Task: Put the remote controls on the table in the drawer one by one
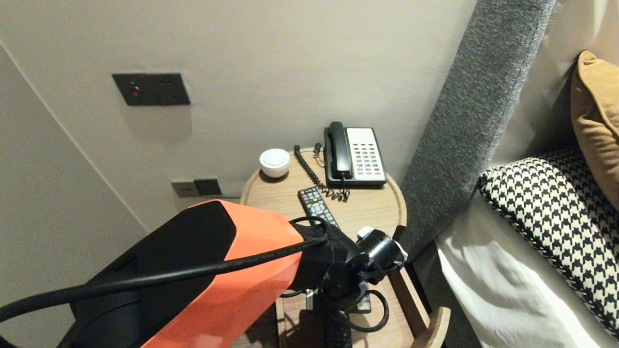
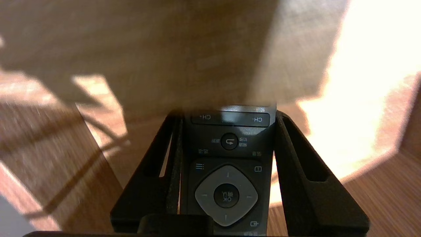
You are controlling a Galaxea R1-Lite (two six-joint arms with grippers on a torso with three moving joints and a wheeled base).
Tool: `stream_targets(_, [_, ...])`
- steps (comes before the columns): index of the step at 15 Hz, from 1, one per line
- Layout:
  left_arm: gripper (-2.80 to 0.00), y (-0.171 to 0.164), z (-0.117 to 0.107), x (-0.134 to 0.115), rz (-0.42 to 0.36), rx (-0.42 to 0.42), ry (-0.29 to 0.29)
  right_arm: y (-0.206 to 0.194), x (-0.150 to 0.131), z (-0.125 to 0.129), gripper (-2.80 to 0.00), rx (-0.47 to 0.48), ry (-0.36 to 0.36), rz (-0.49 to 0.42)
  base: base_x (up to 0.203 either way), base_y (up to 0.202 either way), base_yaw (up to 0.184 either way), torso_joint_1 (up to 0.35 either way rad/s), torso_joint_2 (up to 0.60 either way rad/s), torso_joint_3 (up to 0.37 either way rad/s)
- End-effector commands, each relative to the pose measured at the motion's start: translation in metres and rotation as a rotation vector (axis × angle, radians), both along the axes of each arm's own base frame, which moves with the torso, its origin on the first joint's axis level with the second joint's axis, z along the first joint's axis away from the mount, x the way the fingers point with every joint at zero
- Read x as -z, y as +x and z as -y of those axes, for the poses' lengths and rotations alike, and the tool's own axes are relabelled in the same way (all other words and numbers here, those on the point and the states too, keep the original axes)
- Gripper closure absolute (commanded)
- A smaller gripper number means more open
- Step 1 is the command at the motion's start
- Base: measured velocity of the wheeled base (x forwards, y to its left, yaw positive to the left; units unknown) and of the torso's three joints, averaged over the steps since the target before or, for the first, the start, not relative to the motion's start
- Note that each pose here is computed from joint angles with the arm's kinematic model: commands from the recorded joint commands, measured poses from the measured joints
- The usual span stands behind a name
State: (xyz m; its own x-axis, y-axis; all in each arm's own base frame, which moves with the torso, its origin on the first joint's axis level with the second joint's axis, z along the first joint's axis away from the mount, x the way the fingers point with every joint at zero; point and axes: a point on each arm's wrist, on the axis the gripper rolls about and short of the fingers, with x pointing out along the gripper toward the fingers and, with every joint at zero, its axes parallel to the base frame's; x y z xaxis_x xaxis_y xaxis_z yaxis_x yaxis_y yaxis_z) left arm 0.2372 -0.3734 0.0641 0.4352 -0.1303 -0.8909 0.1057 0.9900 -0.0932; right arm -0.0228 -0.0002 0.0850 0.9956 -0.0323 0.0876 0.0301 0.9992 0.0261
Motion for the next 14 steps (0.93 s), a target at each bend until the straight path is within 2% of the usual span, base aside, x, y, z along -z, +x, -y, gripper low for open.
stream_targets(1, [0.0, 0.004, 0.003, 0.013, 0.025, -0.006, 0.026, 0.003, 0.011, 0.0, 0.0, 0.0, 0.001, -0.039, 0.0, 0.0, 0.0, 0.0, 0.0, 0.0])
stream_targets(2, [0.0, 0.006, 0.005, 0.015, 0.051, -0.01, 0.019, 0.003, 0.011, 0.0, 0.0, 0.0, 0.001, -0.039, 0.0, 0.0, 0.0, 0.0, 0.0, 0.0])
stream_targets(9, [0.0, 0.007, -0.005, 0.016, 0.131, -0.065, 0.087, 0.003, 0.011, 0.0, 0.0, 0.0, 0.001, -0.039, 0.0, 0.0, 0.0, 0.0, 0.0, 0.0])
stream_targets(14, [0.0, 0.012, -0.007, 0.024, 0.167, -0.071, 0.05, 0.003, 0.011, 0.0, 0.0, 0.0, 0.001, -0.039, 0.0, 0.0, 0.0, 0.0, 0.0, 0.0])
